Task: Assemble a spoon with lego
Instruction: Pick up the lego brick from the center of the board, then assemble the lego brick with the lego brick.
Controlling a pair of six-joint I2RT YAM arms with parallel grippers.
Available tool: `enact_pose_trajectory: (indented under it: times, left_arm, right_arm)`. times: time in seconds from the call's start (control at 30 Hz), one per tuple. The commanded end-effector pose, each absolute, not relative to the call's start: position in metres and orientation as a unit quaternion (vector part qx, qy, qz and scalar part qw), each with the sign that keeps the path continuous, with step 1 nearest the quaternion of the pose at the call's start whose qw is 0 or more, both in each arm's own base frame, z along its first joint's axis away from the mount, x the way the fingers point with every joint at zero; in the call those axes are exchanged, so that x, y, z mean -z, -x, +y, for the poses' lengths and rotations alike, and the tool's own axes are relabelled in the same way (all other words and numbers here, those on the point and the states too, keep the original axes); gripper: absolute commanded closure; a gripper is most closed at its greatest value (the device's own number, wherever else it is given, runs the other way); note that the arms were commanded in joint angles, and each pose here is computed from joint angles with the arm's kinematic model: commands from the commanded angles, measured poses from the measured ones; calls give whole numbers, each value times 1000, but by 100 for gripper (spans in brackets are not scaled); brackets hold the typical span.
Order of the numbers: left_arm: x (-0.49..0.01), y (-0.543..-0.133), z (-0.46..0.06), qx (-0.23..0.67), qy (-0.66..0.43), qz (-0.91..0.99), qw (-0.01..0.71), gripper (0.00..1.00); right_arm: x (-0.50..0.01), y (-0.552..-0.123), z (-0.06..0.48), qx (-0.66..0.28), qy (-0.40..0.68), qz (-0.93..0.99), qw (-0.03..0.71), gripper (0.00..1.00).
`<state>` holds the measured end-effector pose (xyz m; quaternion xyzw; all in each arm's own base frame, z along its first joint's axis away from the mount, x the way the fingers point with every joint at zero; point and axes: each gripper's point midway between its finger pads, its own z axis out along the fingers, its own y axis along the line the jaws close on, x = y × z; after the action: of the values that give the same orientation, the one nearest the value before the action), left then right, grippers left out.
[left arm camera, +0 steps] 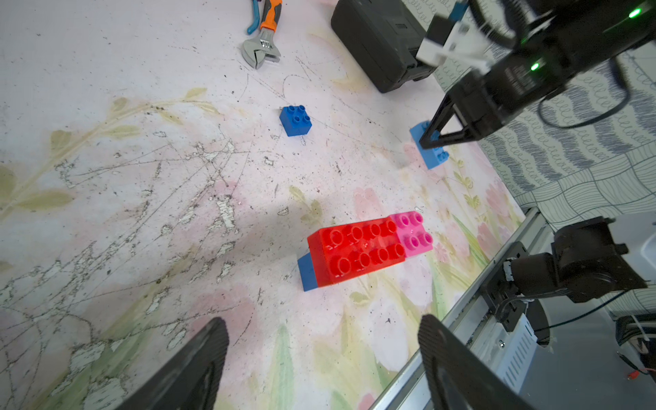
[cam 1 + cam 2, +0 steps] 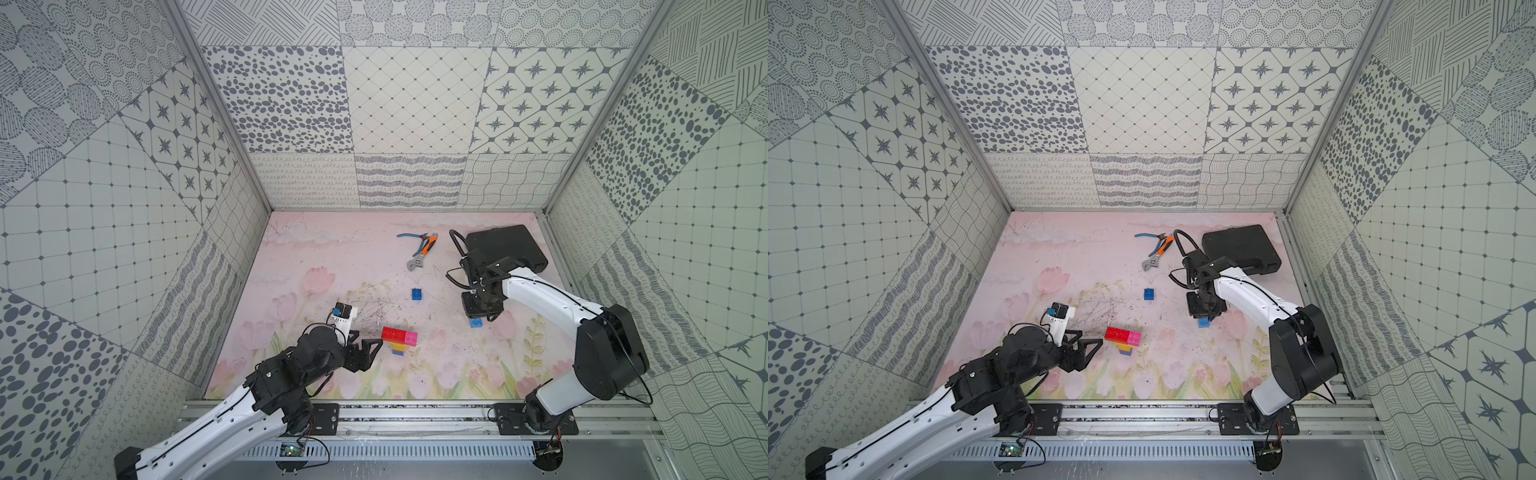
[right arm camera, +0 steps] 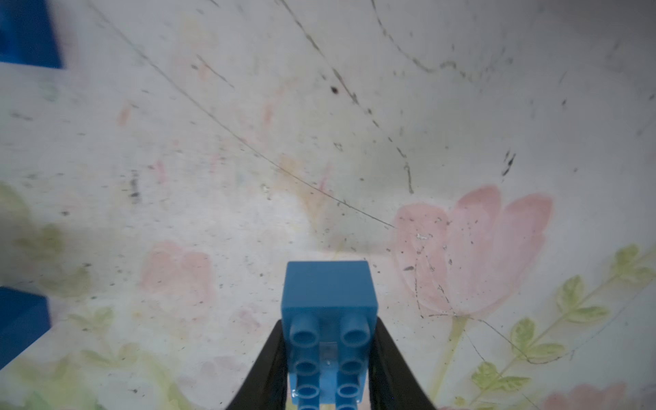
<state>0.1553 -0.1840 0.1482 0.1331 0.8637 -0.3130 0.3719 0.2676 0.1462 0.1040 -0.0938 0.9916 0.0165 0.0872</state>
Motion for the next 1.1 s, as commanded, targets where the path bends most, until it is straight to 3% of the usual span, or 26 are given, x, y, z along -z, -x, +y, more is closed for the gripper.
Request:
enact_pose_trajectory:
  times: [0.0,0.37,0.63,1.07]
  left_arm:
    - [-163,-169,-193,314,-117,858,391,15]
    - [-145,-172,-183,301,-70,874,376,25]
    - [-137,-163,-151,277,-20,885,374,33]
    - [-118,-151,-127,258,26,900,350,48]
  right_arm:
    - [-146,-261,178,-47,183,975,113,89]
    - [-185,-212,272,-58,448,887,96,89]
    - [-189,-197,322,-63,531,842,72,89]
    - [-171,-183,351,-48,588,806,33,90]
